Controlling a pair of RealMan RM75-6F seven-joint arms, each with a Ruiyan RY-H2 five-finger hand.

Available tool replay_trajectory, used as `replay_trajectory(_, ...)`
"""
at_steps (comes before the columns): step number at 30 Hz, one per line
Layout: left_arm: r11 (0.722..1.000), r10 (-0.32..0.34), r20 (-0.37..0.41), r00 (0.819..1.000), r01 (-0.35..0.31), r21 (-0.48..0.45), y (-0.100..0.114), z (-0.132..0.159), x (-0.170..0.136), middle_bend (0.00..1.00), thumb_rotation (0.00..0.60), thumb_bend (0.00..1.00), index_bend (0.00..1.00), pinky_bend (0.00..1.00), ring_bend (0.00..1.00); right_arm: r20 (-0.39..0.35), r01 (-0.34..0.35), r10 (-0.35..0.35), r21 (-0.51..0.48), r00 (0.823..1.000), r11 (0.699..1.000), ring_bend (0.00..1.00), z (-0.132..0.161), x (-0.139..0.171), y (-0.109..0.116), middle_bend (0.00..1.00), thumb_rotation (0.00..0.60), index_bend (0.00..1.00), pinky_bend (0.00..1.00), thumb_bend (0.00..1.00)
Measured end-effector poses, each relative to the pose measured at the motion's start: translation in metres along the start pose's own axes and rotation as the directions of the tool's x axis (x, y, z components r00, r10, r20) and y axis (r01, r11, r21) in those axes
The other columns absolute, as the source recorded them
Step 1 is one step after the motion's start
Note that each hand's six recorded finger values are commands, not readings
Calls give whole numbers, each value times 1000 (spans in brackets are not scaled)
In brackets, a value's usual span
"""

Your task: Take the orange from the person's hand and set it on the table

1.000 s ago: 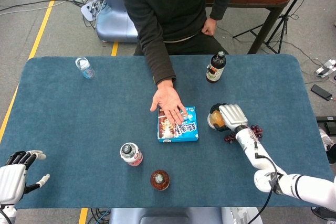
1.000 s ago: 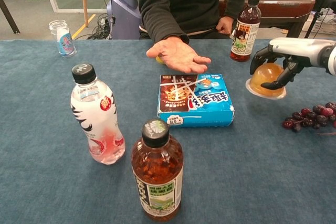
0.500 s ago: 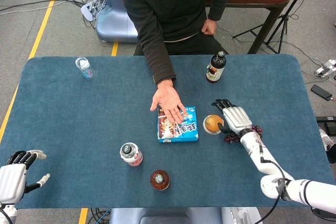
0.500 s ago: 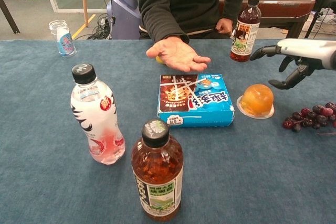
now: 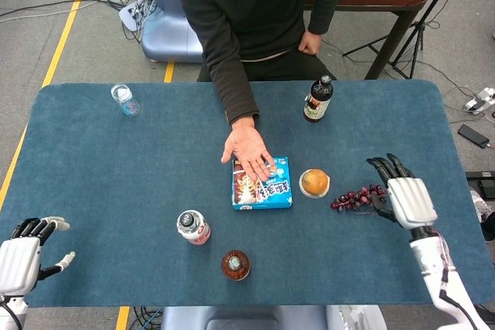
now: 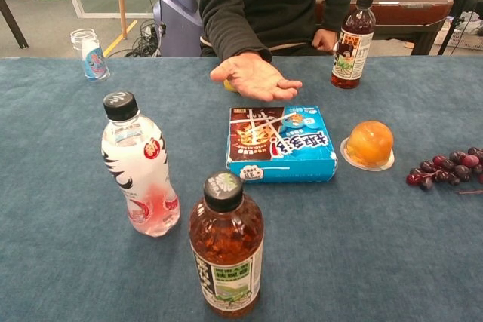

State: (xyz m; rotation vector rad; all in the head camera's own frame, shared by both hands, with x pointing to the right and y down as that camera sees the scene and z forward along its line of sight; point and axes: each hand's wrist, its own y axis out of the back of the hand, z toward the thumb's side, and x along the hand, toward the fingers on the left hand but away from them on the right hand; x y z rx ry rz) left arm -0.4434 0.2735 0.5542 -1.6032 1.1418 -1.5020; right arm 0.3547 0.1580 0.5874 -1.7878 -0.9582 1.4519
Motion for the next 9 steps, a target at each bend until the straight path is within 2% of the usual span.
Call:
replay_trajectory(5,1000,4,1,1000,-4,1,0,2,1,338,600,171,404,179,288,53,79,-79,-5,995,997,11,-21,46,10,164,600,125,245,454)
replay_trajectory(9,1000,2,0,1000,-2,0,-1,3,2,338,600,171,403,179,288,88,104,-103,-10,991,995,11,-31,74,10,164,600,125,245,455)
